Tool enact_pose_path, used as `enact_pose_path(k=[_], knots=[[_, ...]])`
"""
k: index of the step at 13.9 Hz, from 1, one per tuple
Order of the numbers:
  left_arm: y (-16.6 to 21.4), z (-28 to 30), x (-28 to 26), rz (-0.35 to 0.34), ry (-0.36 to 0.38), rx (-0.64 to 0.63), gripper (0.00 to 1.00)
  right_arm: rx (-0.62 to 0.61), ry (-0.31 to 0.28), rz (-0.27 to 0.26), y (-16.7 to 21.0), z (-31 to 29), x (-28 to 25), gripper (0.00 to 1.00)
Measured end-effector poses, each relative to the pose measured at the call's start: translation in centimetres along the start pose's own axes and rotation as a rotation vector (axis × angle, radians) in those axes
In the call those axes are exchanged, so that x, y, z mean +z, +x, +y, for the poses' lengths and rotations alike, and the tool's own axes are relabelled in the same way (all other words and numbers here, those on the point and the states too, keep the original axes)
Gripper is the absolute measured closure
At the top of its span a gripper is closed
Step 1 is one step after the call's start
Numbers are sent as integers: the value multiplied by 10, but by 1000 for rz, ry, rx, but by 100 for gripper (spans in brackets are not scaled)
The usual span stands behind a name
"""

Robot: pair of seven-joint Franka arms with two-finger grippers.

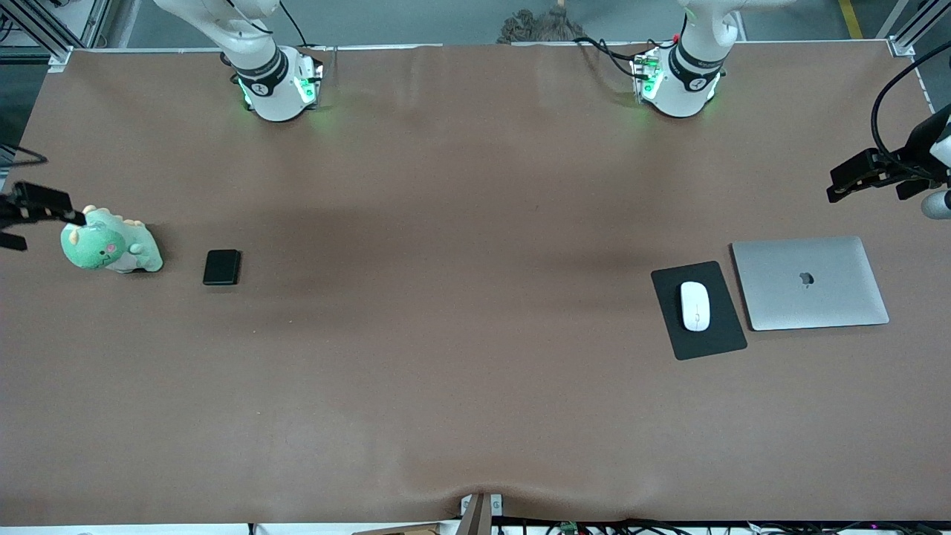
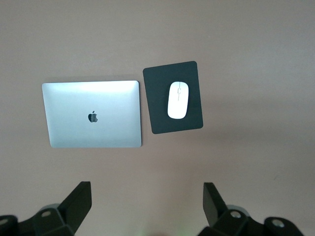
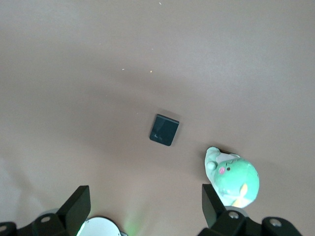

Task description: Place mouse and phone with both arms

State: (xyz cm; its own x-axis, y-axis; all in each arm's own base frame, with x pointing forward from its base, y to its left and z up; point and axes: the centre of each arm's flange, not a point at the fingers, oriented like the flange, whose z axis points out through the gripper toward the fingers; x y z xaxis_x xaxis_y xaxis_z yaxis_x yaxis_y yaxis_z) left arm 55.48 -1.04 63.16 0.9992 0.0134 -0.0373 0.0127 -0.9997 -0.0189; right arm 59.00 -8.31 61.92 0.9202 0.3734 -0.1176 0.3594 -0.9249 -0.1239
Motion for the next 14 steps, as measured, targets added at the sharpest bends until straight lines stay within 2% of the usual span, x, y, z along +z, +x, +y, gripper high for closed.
enact_pose_path(k=[4,14], knots=[[0,-2,-1,2,0,-3,0,69,-18,27,-26,-42,-35,0],[0,-4,-2,4,0,-6,0,88,-37,31,-33,-66,-17,0]])
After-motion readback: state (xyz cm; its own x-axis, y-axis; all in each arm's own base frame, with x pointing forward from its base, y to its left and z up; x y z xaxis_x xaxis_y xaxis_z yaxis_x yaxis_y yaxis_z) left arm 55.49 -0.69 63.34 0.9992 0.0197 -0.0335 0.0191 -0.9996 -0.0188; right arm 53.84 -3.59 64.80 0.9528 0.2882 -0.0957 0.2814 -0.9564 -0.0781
